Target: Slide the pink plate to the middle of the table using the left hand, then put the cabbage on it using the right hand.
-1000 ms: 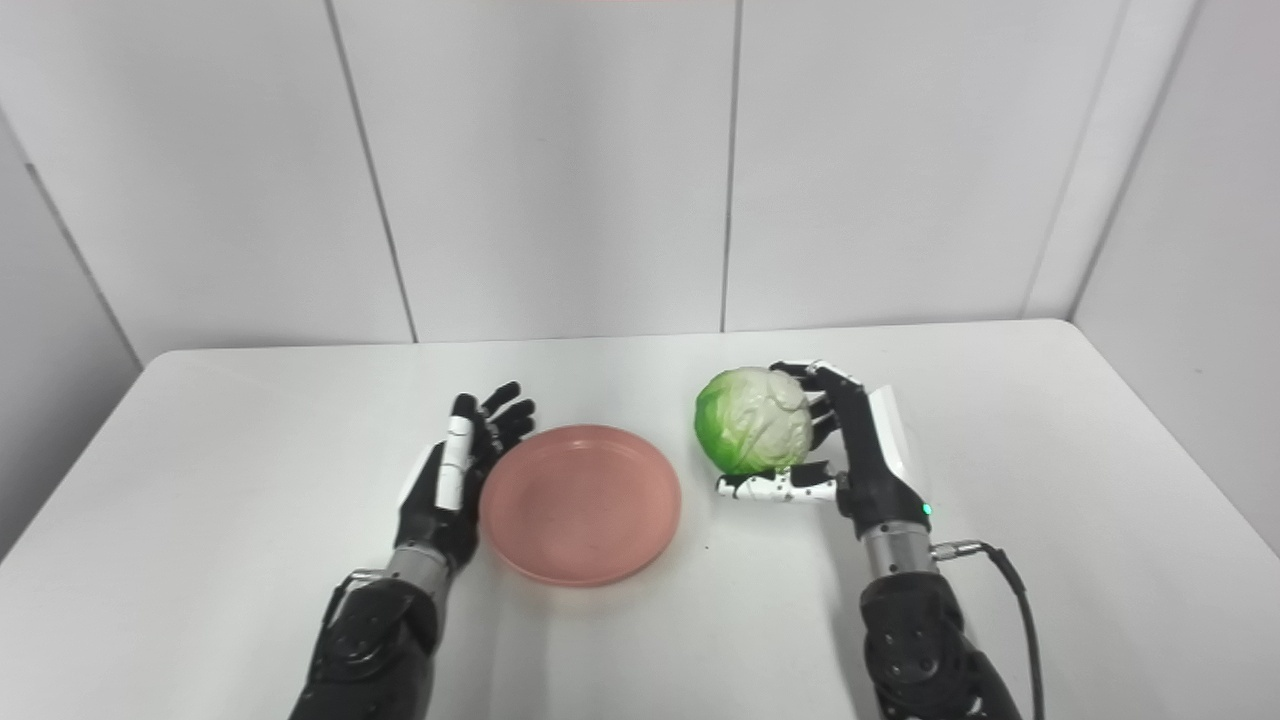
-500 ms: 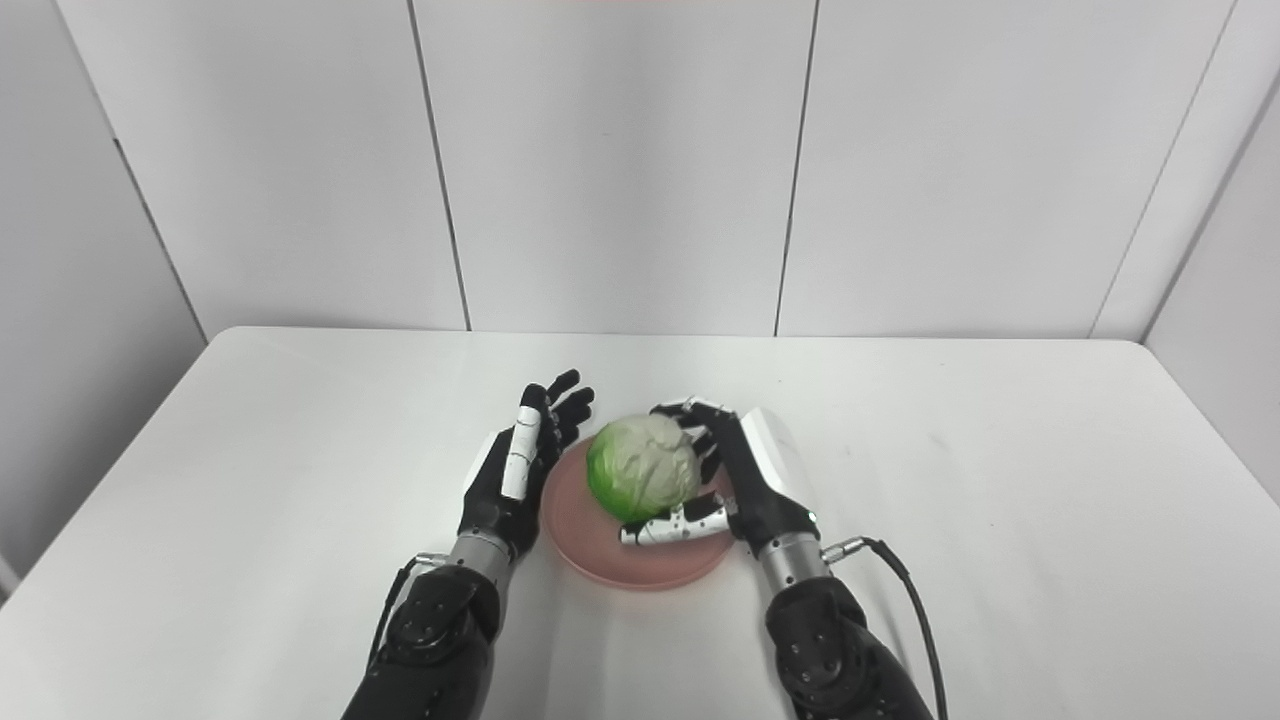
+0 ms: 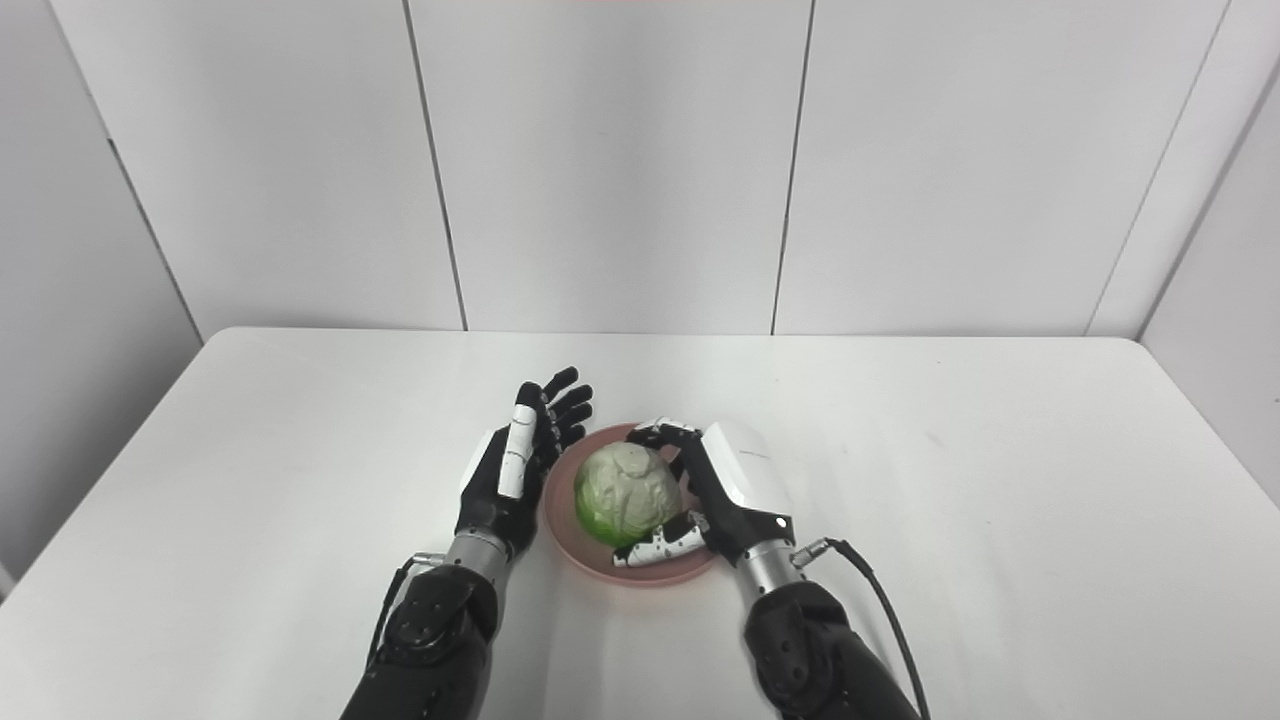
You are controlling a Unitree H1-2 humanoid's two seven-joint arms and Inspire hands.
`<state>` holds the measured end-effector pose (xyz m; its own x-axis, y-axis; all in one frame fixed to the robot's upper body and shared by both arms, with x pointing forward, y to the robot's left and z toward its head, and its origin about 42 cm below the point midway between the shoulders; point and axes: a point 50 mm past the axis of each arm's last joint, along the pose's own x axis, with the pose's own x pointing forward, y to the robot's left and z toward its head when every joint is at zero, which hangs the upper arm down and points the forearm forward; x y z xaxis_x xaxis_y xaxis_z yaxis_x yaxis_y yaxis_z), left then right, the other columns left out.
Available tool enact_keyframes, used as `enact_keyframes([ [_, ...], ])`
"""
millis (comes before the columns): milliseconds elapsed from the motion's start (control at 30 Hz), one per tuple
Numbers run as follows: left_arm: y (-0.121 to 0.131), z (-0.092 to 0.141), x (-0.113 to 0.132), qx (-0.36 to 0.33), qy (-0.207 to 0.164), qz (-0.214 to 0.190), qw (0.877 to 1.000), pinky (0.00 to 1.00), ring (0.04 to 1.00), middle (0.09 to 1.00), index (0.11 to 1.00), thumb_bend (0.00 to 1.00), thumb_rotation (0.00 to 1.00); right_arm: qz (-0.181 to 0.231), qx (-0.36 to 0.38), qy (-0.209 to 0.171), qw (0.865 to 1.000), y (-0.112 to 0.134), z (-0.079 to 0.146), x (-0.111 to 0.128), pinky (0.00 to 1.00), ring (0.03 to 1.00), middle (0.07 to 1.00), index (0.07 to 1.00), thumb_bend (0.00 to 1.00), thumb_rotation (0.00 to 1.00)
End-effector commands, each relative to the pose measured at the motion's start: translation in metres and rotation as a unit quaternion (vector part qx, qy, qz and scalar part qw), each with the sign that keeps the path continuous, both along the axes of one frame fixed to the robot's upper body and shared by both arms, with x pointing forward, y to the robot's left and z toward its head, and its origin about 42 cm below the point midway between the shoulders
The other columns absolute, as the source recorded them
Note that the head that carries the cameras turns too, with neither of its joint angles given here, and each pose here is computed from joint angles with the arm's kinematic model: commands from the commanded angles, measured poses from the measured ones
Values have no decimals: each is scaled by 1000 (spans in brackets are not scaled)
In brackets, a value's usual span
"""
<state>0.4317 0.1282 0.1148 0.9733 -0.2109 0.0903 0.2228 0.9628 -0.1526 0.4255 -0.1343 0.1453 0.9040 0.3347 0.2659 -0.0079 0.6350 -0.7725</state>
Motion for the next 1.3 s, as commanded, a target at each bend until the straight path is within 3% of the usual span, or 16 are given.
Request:
enact_keyframes([
  [0,7,-25,-13,1,30,-3,1000,904,901,884,872,861,1000,11,-8,-58,998,1,26,9,382,461,487,531,519,2],
  [67,7,-25,-13,4,29,-5,1000,908,905,888,875,860,1000,5,-19,-72,997,0,29,6,476,587,662,505,517,120],
  [100,7,-25,-13,4,28,-5,1000,909,905,888,875,859,1000,3,-22,-79,997,0,31,4,514,627,705,628,608,178],
  [167,7,-25,-13,0,28,-3,1000,894,892,876,865,855,1000,3,-21,-90,996,1,35,2,589,704,776,751,677,259],
  [333,7,-24,-11,-3,23,3,1000,861,871,863,850,841,1000,20,-7,-93,995,-1,41,1,743,842,874,861,706,408],
  [500,8,-22,-10,-4,24,3,1000,865,869,863,850,843,1000,39,-6,-60,997,-9,41,1,832,943,956,922,729,532],
  [600,9,-21,-9,-5,25,4,1000,879,875,865,855,843,1000,43,0,-45,998,-15,39,0,848,976,987,947,754,568],
  [733,11,-21,-9,-3,23,6,1000,913,896,884,876,834,1000,37,33,-30,998,-24,34,-4,943,999,1000,972,775,572],
  [833,13,-20,-9,-1,25,7,1000,969,918,904,899,836,1000,31,59,-29,997,-30,32,-7,815,994,1000,997,748,563],
  [933,16,-20,-9,3,25,9,1000,998,957,922,916,835,1000,6,108,-17,994,-34,27,-9,773,974,1000,1000,776,612],
  [1033,21,-19,-9,5,21,12,1000,1000,971,933,928,825,1000,-10,199,17,980,-35,23,-12,878,995,1000,1000,780,652],
  [1100,23,-19,-9,4,20,14,1000,1000,984,948,938,826,1000,-8,233,30,972,-35,22,-12,962,999,1000,1000,735,770],
  [1167,24,-18,-10,3,20,12,1000,1000,996,968,954,831,1000,-5,257,38,966,-36,22,-11,990,1000,1000,1000,706,856],
  [1267,25,-19,-11,5,20,14,1000,1000,1000,994,978,852,1000,8,327,71,942,-36,24,-7,999,1000,1000,1000,683,933],
])
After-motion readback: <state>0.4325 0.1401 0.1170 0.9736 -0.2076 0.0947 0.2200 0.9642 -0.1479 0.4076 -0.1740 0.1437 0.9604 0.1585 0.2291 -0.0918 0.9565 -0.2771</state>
